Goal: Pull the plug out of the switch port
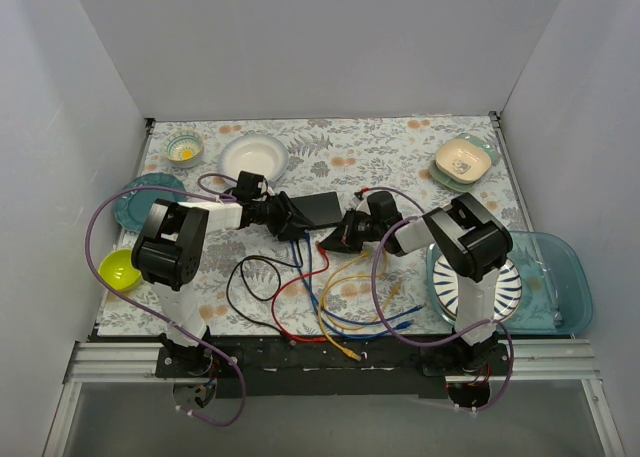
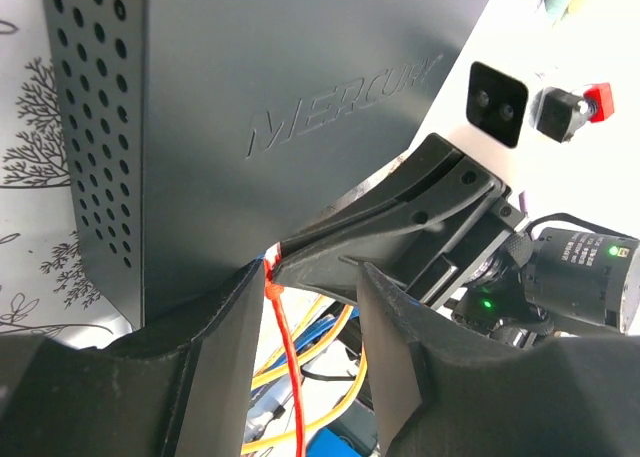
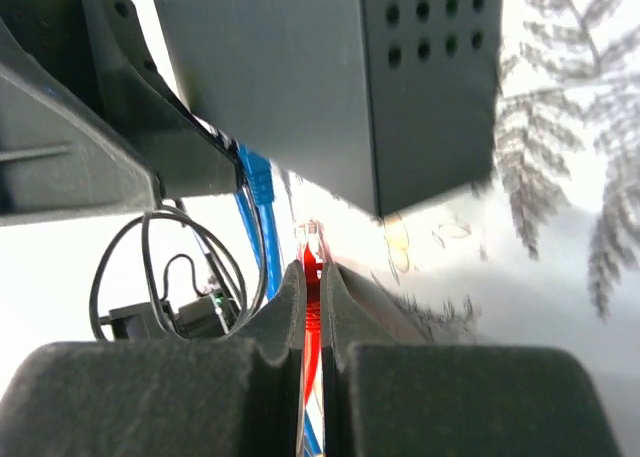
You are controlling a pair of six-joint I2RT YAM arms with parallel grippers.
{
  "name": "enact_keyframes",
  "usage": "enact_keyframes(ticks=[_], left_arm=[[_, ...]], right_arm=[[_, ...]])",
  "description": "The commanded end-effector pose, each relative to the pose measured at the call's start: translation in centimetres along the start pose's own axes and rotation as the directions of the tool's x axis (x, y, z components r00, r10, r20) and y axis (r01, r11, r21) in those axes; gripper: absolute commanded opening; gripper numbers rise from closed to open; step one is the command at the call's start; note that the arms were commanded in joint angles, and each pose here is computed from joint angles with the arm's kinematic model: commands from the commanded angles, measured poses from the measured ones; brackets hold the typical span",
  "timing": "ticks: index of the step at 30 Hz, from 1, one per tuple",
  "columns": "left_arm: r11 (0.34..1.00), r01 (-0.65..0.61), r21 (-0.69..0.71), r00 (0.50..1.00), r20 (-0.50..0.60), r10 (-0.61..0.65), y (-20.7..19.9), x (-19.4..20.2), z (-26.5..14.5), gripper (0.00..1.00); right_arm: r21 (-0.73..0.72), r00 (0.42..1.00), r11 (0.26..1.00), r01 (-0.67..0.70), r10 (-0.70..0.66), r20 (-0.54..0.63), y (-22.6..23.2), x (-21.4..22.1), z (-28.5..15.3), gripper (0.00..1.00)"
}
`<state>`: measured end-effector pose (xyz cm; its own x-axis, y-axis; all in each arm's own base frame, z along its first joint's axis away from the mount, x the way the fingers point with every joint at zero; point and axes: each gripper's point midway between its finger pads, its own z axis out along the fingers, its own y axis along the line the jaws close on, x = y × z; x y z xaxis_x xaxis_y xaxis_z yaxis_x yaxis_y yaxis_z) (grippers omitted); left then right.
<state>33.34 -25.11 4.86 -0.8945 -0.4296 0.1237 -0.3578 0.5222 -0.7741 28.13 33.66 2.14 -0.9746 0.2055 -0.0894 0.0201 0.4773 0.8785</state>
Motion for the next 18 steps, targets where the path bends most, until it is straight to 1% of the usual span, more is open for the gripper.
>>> enact_keyframes(ticks=[1,3,4,5,7,8,9,10,11,12,13,14,15,18], left_arm=[[0.996,0.013,-0.088,0.995,0.101,-0.004,1.8,-2.0,-0.2,0.42],[0.996,0.002,-0.087,0.990,0.137,0.010,1.4,-2.8,-1.2,0.42],[0.997,-0.005,-0.081,0.988,0.151,0.018,0.8,-2.9,-1.9,0.42],[0.997,-0.006,-0.081,0.987,0.162,0.020,0.7,-3.1,-2.3,0.42],[0.997,0.006,-0.077,0.980,0.197,0.009,0.4,-3.8,-3.3,0.43],[0.998,-0.002,-0.065,0.977,0.214,0.016,-0.2,-4.0,-3.8,0.43],[0.998,-0.002,-0.061,0.974,0.226,0.016,-0.4,-4.2,-4.0,0.43],[0.998,-0.005,-0.063,0.970,0.241,0.020,-0.5,-4.3,-4.2,0.43],[0.998,-0.011,-0.057,0.968,0.250,0.025,-0.8,-4.4,-4.5,0.44],[0.998,-0.011,-0.058,0.966,0.256,0.025,-0.9,-4.5,-4.6,0.44],[0.998,-0.015,-0.058,0.965,0.259,0.029,-1.0,-4.5,-4.6,0.45],[0.998,-0.020,-0.054,0.964,0.264,0.034,-1.2,-4.7,-4.7,0.45],[0.998,-0.017,-0.057,0.963,0.267,0.031,-1.1,-4.8,-4.8,0.45],[0.998,-0.017,-0.057,0.962,0.272,0.032,-1.3,-5.1,-4.9,0.46]], right_arm=[[0.185,0.997,0.982,0.038,-0.051,0.065,-3.1,-0.2,-3.3,0.01],[0.332,0.988,0.941,0.058,-0.102,0.118,-4.7,-2.0,-5.6,0.01],[0.461,0.980,0.883,0.091,-0.162,0.117,-6.4,-2.4,-7.7,0.01],[0.518,0.973,0.848,0.112,-0.200,0.118,-6.8,-3.3,-8.8,0.01],[0.611,0.965,0.785,0.102,-0.227,0.131,-8.4,-4.3,-11.4,0.01],[0.621,0.959,0.775,0.119,-0.253,0.131,-8.6,-5.0,-12.1,0.01],[0.616,0.954,0.777,0.130,-0.268,0.136,-8.1,-5.3,-12.3,0.01],[0.604,0.948,0.783,0.151,-0.288,0.136,-7.5,-5.7,-12.3,0.05],[0.582,0.941,0.795,0.173,-0.307,0.139,-6.6,-5.9,-12.1,0.13],[0.535,0.921,0.820,0.204,-0.346,0.181,-4.6,-6.9,-11.8,0.31],[0.492,0.912,0.840,0.228,-0.361,0.193,-3.1,-7.0,-11.5,0.38],[0.464,0.904,0.851,0.246,-0.375,0.208,-1.6,-7.0,-11.0,0.44],[0.421,0.875,0.860,0.289,-0.416,0.249,1.3,-8.3,-10.7,0.50],[0.343,0.858,0.868,0.359,-0.452,0.245,5.4,-8.3,-8.5,0.54]])
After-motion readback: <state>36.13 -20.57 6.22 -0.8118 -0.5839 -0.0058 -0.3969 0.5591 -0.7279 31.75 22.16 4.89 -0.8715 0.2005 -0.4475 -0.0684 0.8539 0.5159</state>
